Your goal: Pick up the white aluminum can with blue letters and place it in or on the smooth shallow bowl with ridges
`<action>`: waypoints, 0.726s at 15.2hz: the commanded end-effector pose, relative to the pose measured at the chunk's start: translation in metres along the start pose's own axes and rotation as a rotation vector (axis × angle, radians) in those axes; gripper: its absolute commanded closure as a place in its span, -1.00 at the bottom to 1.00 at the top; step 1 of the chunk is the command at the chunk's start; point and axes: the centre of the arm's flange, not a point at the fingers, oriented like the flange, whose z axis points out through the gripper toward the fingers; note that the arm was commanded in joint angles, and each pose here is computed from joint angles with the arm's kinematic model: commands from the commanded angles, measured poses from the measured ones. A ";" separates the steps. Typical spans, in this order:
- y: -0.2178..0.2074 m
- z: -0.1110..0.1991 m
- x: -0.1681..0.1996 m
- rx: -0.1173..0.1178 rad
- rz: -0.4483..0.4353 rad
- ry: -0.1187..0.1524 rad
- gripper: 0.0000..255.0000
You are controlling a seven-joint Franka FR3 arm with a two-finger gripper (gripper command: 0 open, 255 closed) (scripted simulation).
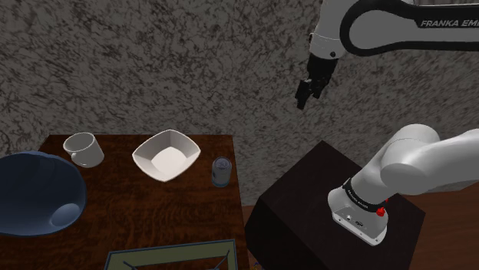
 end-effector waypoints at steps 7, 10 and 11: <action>-0.085 0.049 0.024 0.027 0.009 0.026 -1.00; -0.118 0.067 0.034 0.037 0.012 0.035 -1.00; -0.128 0.072 0.038 0.040 0.013 0.038 -1.00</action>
